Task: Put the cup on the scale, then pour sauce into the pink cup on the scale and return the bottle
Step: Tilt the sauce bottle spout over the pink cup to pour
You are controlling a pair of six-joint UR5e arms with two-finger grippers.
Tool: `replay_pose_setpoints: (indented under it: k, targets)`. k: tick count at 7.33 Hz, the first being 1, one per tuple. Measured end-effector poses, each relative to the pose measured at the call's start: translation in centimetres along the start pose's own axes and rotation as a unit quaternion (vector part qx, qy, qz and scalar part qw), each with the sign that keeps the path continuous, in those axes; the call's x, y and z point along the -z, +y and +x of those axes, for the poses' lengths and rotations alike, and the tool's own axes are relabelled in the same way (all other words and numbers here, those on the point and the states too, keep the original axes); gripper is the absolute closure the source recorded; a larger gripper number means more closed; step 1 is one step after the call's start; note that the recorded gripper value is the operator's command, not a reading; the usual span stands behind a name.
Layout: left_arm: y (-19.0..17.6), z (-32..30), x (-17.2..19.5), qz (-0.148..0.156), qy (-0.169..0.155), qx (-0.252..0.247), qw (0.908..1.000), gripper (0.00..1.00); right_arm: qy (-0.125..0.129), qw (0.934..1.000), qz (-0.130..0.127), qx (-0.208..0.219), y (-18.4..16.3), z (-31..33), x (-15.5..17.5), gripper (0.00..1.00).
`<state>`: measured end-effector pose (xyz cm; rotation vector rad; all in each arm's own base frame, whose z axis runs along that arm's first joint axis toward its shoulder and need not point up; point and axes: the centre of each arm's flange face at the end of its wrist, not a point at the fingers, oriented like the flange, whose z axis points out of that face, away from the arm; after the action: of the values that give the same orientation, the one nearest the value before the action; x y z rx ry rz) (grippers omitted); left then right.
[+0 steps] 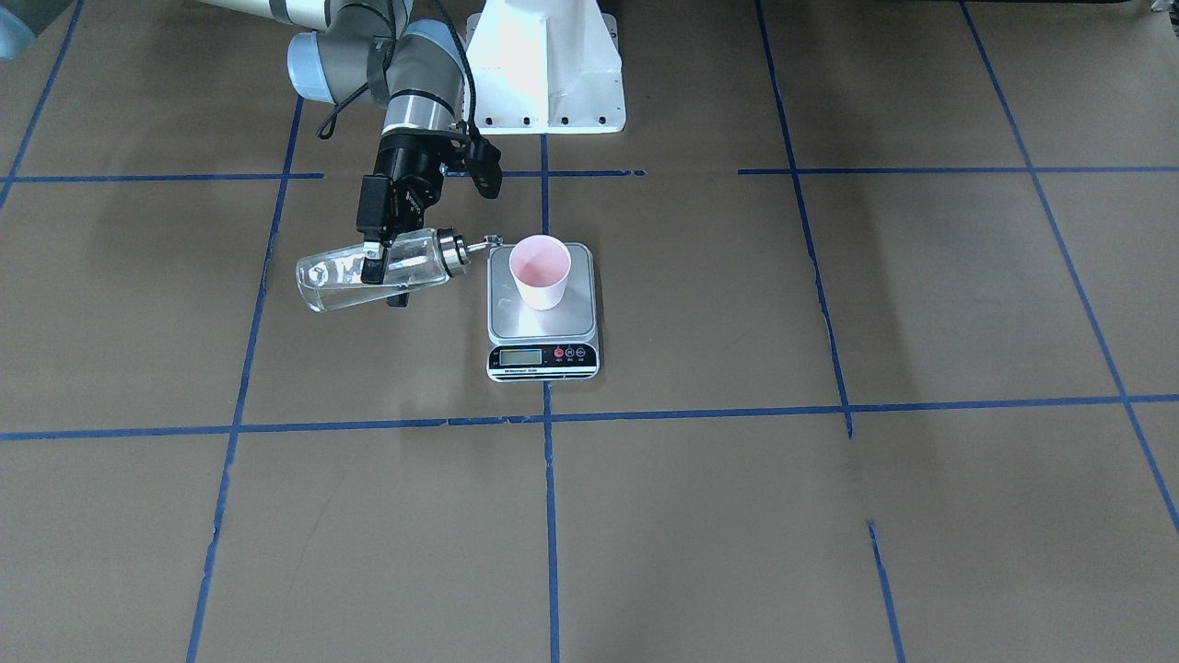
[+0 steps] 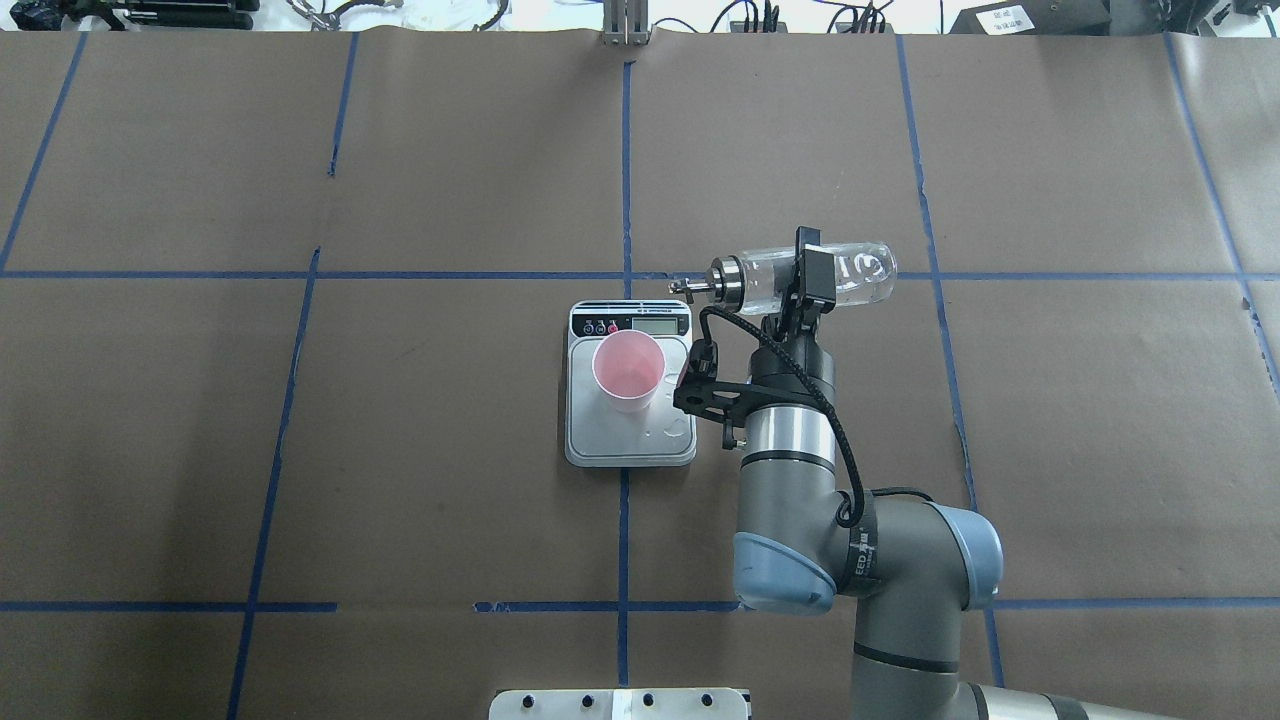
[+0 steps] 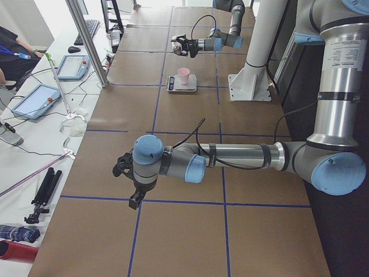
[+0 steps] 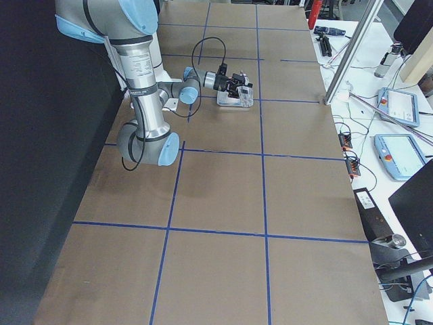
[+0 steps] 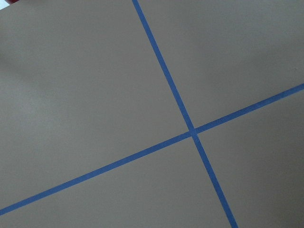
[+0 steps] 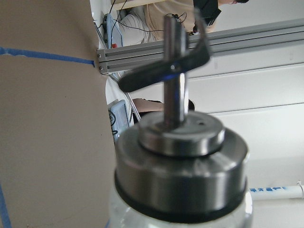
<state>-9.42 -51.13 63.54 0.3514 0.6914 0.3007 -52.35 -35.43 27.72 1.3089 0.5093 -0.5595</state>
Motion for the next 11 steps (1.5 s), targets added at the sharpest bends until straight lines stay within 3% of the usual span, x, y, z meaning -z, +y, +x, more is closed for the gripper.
replay_pose_setpoints:
  k: [5,11]
  targets:
    - [-0.1,0.0,0.1,0.001,0.000,-0.001,1.0000,0.00,0.035,0.9963,0.007,0.078,-0.1,-1.6,1.1,1.00]
    - [-0.1,0.1,0.1,0.001,-0.001,-0.001,1.0000,0.00,0.043,0.9953,0.008,0.087,-0.8,-1.4,1.4,1.00]
